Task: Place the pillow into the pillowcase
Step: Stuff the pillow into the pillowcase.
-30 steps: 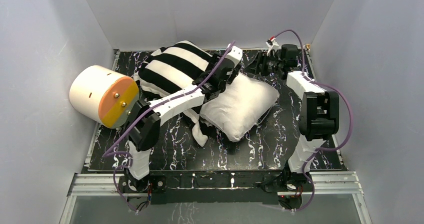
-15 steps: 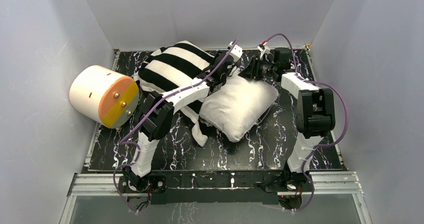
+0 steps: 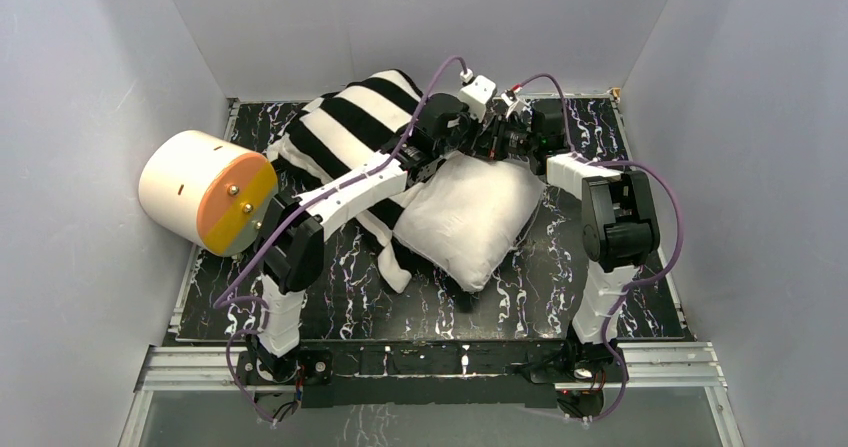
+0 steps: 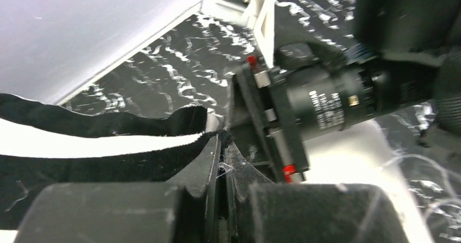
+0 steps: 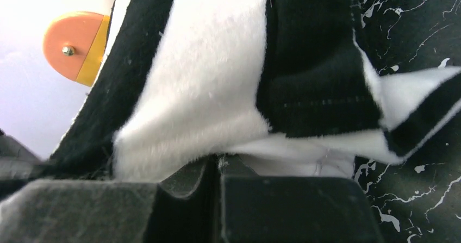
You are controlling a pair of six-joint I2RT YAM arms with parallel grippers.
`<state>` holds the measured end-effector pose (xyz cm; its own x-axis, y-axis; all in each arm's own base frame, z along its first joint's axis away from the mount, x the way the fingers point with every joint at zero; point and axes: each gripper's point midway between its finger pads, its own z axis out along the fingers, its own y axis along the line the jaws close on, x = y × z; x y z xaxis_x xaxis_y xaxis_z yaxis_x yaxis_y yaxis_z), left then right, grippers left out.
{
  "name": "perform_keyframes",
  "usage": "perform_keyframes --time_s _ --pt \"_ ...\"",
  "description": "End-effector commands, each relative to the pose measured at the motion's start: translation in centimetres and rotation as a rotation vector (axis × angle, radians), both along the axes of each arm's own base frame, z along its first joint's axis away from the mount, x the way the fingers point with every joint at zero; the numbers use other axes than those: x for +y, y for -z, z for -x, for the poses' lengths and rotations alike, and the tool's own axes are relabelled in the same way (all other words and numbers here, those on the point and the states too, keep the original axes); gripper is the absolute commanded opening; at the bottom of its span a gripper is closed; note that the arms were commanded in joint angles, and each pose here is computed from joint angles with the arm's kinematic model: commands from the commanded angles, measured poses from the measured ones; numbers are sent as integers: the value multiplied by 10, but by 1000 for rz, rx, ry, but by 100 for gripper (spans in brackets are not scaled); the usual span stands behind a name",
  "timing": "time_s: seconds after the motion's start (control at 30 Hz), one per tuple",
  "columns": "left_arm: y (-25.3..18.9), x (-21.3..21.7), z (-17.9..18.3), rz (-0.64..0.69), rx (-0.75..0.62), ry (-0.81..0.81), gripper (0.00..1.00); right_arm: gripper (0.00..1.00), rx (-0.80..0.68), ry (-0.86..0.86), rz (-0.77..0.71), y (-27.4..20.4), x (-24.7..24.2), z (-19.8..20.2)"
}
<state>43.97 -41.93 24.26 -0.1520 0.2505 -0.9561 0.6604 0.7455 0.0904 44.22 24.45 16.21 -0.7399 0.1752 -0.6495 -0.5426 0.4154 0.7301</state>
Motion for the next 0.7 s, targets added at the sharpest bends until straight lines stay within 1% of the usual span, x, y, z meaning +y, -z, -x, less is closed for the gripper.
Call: perform_keyframes --time_s 0.0,0.07,0.13,0.23,0.27,0.3,0.37,0.47,0.5,0.53,0.57,0.6,0.63,0.67 --pt "-96 -66 74 350 66 354 0 5 -105 68 -94 -45 16 -8" --pt "-91 -74 95 410 123 397 0 0 -95 150 -113 -45 10 -11" --pt "-76 -78 118 427 152 406 0 0 -67 246 -146 -39 1 -13" --pt "-56 -78 138 457 179 375 0 0 -12 386 -237 -29 -9 -24" --pt "-47 -82 143 445 204 390 0 0 9 413 -259 -25 -11 -28" --pt "-37 -83 143 405 225 382 0 0 19 425 -275 -25 -10 -33" --pt "-24 -74 136 328 243 314 0 0 21 438 -272 -27 -11 -39" --pt "-13 -53 124 277 175 232 0 0 -8 432 -209 -27 -13 -35" --pt "-10 -48 119 235 162 204 0 5 -4 422 -180 -24 -14 -30" --pt "-8 -40 113 170 140 173 1 14 -8 401 -145 -21 -14 -24" --pt "-5 -34 110 119 138 151 10 19 -9 389 -107 -18 -17 -18" --pt "-5 -28 110 80 133 143 22 30 -1 388 -69 -12 -22 -11" --pt "-7 -24 111 58 128 142 34 37 5 393 -30 -8 -27 -4" --pt "-10 -20 114 47 121 145 44 43 4 396 4 -6 -34 2"
